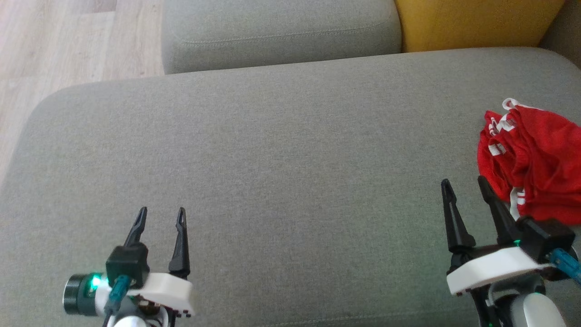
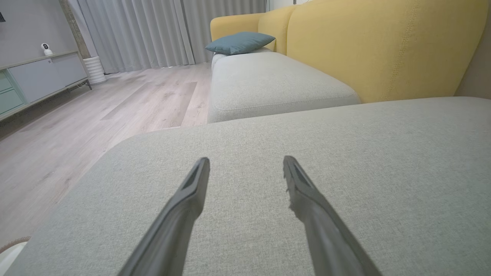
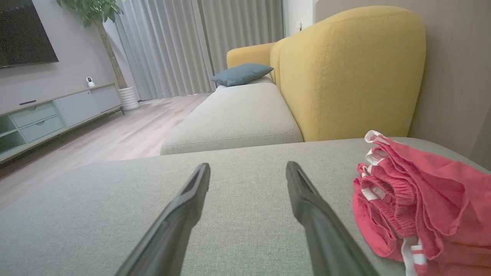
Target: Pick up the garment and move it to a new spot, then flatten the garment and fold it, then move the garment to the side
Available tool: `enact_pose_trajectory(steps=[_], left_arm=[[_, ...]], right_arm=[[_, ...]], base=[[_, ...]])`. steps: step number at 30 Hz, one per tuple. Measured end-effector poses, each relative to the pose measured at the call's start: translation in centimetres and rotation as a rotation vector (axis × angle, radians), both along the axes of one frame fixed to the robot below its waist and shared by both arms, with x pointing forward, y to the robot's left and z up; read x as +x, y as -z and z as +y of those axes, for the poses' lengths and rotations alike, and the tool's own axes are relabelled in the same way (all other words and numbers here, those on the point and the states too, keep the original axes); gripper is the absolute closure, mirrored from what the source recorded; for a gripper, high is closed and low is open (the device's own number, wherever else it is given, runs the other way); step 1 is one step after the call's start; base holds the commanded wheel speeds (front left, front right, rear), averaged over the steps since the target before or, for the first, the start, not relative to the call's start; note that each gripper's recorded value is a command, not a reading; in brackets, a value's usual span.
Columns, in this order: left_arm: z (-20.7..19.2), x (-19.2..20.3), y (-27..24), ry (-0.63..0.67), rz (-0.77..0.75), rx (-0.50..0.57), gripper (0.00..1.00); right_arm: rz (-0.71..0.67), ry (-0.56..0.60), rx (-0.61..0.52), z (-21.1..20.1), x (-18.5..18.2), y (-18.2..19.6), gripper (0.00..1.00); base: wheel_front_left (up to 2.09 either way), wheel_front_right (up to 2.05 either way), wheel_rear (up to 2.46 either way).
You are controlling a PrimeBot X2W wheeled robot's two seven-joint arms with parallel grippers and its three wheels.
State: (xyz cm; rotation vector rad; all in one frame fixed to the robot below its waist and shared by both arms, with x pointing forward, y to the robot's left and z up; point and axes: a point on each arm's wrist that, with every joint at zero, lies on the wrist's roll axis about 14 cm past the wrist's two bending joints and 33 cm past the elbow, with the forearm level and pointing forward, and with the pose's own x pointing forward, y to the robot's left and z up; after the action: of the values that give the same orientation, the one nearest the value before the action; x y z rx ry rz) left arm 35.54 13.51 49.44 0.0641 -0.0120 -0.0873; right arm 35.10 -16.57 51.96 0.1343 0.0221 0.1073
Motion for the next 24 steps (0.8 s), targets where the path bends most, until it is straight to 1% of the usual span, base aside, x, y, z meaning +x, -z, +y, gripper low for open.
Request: enact_pose_trajectory(steps=[24], left_arm=[[0.21, -0.06, -0.40, -0.014, -0.014, 0.000, 0.00]], right_arm=[[0.027, -0.006, 0.003, 0.26, -0.17, 0.65, 0.00]], base=[[0.00, 0.00, 0.00]])
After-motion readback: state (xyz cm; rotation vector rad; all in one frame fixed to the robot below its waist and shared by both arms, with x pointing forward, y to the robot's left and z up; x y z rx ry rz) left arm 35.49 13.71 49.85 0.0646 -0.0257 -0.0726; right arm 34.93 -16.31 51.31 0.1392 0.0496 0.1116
